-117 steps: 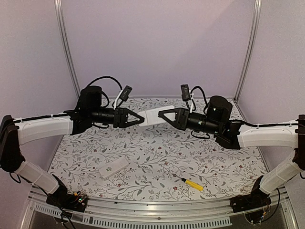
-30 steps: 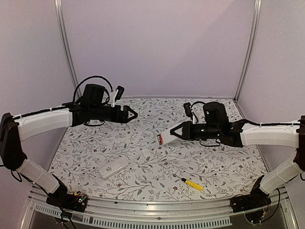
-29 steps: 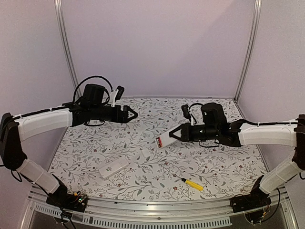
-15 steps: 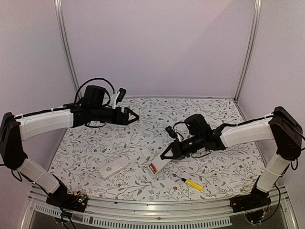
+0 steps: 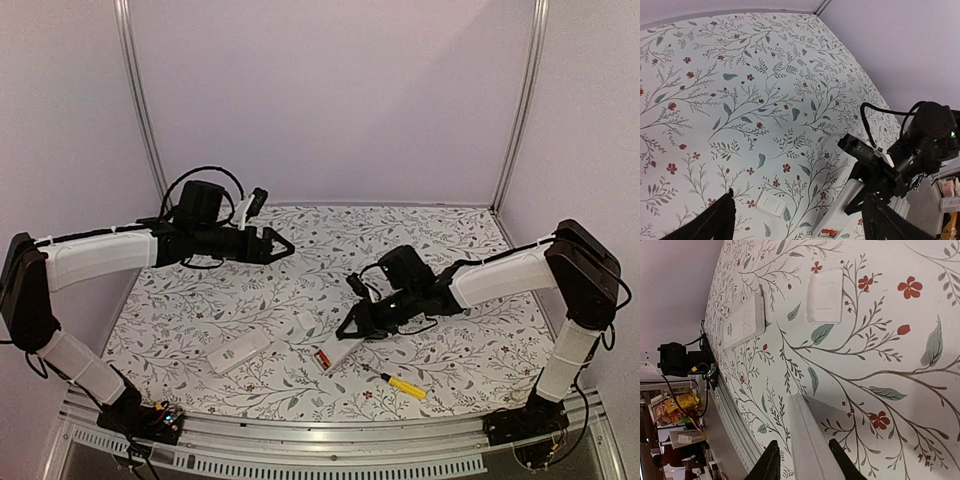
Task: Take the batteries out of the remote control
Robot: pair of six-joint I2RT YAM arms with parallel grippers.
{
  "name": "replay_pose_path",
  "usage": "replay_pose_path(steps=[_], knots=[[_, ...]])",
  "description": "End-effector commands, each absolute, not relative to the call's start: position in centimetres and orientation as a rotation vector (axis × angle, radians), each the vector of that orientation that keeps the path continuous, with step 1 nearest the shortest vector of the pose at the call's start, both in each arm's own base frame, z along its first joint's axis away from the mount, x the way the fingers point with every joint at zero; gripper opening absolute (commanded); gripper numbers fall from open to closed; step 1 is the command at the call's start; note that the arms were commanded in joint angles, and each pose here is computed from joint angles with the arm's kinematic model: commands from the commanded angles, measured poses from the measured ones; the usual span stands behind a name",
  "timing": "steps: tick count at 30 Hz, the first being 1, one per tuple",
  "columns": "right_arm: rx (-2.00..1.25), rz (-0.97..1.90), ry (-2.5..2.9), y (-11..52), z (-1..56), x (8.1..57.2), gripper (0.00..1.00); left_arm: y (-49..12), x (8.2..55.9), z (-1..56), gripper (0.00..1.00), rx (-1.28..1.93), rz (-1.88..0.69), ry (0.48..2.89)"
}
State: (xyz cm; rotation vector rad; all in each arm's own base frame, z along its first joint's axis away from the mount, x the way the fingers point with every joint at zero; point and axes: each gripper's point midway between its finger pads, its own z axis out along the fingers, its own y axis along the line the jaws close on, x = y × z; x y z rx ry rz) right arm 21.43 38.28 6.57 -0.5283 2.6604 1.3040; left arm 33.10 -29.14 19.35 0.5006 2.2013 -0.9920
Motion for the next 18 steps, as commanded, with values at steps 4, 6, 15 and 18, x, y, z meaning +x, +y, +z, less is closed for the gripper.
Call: replay_pose_path(steps=[4,6,15,18], knots=[[-0.422,1.104,2.664,36.9,6.6,23.3,0.52,-29.3,33.0,18.3,0.87,0.506,-1.015,2.221],[-0.376,1.020,2.663,35.8,6.6,24.0,0.64,-29.3,33.0,18.3,0.87,0.506,-1.015,2.221],[-0.150,0.802,2.603,31.2,8.2,25.1,0.84,-29.3,33.0,18.6,0.87,0.505,-1.009,2.213],[-0.124,0.852,2.628,31.9,7.9,24.1,0.83,-29.2,33.0,18.5,0.87,0.505,-1.006,2.215]])
